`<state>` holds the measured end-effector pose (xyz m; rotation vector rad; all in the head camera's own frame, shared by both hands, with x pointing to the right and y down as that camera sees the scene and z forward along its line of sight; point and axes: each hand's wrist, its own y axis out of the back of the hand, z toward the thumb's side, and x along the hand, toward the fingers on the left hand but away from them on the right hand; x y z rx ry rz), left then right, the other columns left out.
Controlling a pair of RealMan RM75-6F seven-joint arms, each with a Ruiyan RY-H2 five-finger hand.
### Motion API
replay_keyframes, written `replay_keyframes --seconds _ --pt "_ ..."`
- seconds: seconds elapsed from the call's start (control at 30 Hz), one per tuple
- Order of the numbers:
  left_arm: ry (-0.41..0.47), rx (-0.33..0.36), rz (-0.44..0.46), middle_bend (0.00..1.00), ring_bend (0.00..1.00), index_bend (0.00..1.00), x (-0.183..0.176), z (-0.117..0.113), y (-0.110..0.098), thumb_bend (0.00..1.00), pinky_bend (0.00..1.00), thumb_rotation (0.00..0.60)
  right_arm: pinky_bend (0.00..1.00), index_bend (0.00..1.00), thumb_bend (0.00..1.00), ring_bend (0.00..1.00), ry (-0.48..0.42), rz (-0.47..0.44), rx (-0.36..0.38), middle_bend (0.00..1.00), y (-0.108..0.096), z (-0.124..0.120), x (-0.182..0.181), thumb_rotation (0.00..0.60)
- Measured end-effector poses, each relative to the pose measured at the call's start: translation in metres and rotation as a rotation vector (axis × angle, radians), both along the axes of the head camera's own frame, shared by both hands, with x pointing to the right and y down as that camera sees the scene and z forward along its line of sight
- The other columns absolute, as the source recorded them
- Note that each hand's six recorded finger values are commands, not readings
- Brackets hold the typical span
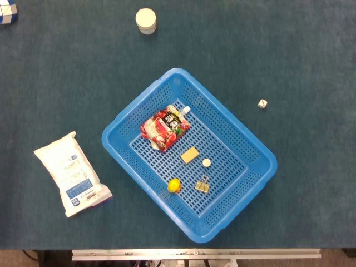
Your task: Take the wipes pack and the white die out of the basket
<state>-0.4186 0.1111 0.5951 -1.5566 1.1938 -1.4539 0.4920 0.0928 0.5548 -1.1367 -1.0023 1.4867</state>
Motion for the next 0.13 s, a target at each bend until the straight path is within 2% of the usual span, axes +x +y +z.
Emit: replay_keyframes --seconds 0.13 --pt "0.012 0.025 -0.001 0.00 0.00 0.05 -0.0008 0.0010 -0.0025 0.00 0.00 0.600 0.18 0.31 0.29 0.20 0.001 -0.003 -0.001 0.36 0.0009 0.0033 -0.0002 0.600"
